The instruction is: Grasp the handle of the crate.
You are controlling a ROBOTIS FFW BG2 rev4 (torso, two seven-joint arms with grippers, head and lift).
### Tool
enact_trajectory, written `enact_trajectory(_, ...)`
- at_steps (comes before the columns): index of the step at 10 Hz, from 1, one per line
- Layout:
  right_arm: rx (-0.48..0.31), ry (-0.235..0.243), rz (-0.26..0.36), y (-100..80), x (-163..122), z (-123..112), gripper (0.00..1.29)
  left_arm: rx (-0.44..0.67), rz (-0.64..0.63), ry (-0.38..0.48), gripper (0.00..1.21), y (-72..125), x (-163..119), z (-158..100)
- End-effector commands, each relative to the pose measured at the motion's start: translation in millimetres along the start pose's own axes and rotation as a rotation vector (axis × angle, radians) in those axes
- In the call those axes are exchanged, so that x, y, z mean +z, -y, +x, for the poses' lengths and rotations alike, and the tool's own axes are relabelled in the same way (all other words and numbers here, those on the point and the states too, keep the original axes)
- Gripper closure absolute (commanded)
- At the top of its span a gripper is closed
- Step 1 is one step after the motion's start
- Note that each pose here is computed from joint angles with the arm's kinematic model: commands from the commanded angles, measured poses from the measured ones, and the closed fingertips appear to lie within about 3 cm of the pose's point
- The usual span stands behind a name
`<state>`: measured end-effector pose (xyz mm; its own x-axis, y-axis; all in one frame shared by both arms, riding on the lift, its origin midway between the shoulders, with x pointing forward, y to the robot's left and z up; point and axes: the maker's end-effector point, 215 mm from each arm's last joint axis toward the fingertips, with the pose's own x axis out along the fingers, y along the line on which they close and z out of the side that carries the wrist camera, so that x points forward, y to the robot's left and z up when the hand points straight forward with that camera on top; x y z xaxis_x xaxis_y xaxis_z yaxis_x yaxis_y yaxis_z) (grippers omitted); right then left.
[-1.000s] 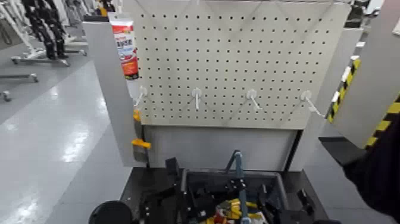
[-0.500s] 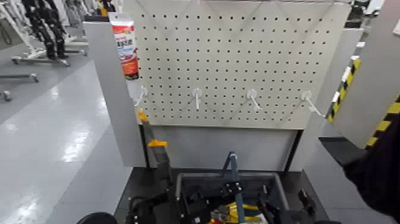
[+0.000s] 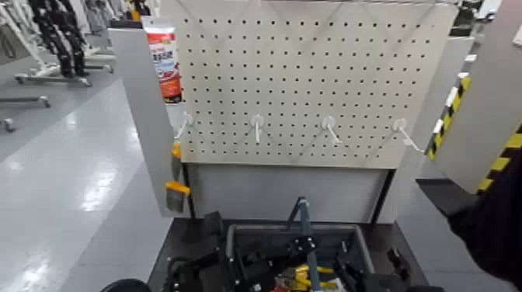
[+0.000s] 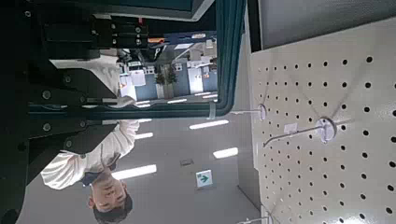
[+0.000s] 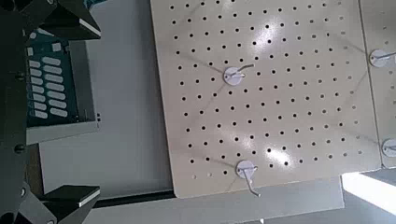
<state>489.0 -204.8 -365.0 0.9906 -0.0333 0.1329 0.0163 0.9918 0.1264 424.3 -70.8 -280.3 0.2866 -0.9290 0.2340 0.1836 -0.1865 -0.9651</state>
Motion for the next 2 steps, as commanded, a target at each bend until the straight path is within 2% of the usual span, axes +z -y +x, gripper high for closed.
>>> enact_trajectory(1, 0.008, 0.004, -0.019, -2.0, 1.7, 0.5, 0.13, -0.002, 0.000, 0.001, 1.15, 0.9, -0.2, -0.2)
enact_trajectory(2, 0.013, -0.003, -0.024, -2.8, 0.9, 1.5, 0.13, -0.002, 0.000, 0.001, 1.15, 0.9, -0.2, -0.2)
